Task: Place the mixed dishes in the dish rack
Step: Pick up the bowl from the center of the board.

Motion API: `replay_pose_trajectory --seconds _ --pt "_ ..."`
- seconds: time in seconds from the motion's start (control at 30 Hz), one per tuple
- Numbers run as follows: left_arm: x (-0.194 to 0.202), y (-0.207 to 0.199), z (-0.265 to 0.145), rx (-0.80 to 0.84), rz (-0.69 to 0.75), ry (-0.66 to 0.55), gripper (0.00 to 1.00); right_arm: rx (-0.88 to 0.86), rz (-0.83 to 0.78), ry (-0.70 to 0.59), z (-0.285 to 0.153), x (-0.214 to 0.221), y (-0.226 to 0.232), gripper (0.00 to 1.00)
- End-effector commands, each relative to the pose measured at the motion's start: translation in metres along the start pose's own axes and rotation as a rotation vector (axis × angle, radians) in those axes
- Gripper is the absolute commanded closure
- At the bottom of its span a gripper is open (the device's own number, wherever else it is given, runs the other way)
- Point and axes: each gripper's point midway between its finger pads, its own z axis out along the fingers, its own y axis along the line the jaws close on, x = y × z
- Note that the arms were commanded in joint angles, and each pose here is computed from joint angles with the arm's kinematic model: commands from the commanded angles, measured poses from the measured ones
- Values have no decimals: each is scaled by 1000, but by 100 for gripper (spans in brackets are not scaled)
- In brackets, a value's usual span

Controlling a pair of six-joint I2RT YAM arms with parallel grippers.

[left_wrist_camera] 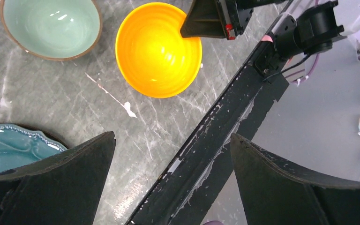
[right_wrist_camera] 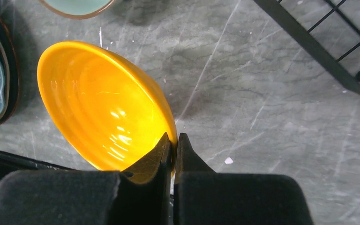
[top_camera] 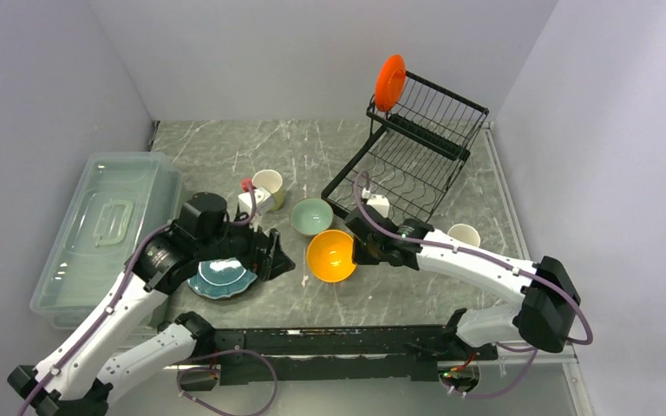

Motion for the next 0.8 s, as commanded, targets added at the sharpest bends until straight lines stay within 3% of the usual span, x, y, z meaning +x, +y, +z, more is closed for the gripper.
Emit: replay_pose_trajectory --seconds 0.0,0.37,0.77 --pt "-9 -15 -6 34 93 39 1 7 -160 -24 -35 -24 1 100" --pt "-9 -51 7 64 477 135 0 -172 -354 126 -82 -29 20 100" --pt "25 -125 1 359 898 202 1 -593 -389 384 -103 1 46 100"
